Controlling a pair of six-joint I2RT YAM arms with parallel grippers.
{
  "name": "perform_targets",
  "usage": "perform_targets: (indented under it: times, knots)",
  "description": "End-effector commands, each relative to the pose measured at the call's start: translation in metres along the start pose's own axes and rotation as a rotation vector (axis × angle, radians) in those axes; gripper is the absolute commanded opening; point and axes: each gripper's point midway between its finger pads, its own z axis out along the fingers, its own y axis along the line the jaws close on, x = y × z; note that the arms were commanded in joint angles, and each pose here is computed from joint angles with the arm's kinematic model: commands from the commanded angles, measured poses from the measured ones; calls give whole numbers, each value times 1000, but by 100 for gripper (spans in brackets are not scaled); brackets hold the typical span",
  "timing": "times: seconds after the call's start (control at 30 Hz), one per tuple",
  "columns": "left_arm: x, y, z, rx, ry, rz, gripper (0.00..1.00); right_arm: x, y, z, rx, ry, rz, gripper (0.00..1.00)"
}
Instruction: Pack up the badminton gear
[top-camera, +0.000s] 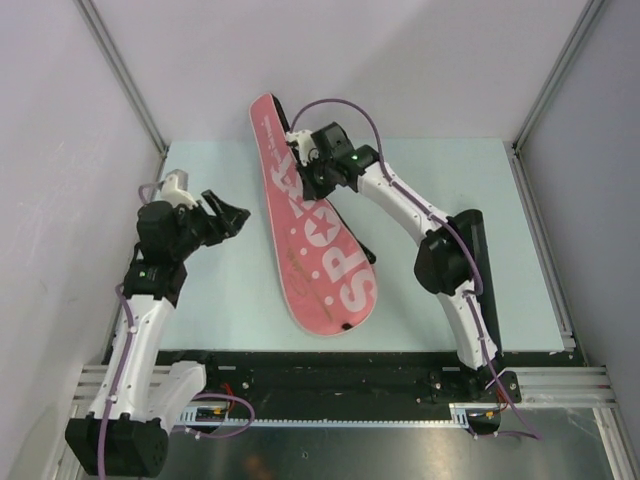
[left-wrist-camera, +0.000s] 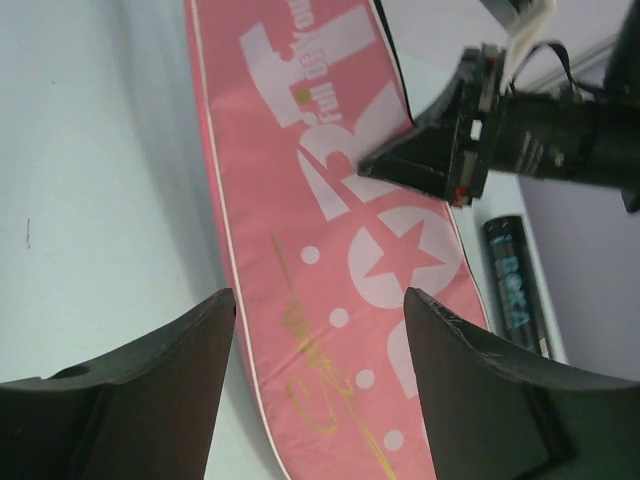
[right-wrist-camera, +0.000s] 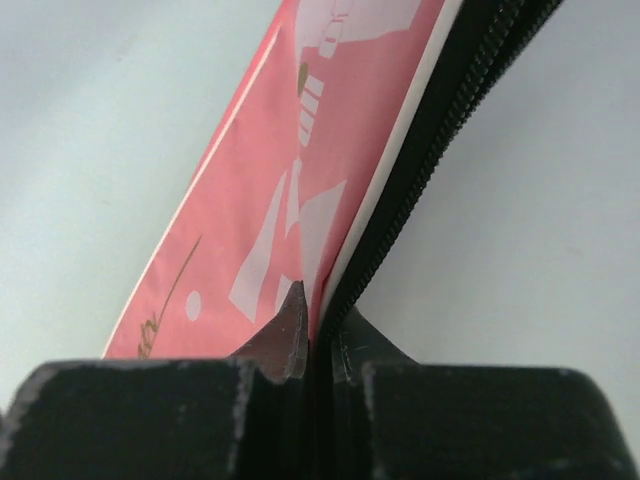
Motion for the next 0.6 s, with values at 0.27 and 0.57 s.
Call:
perform_targets:
  times: [0.27,0.57]
  knots:
    - [-13,42,17,-24,16,-574,84,-6,16,-85,730,98,-582,0]
    - [3,29,42,279,50,-526,89,11,101,-96,273,19,-508,0]
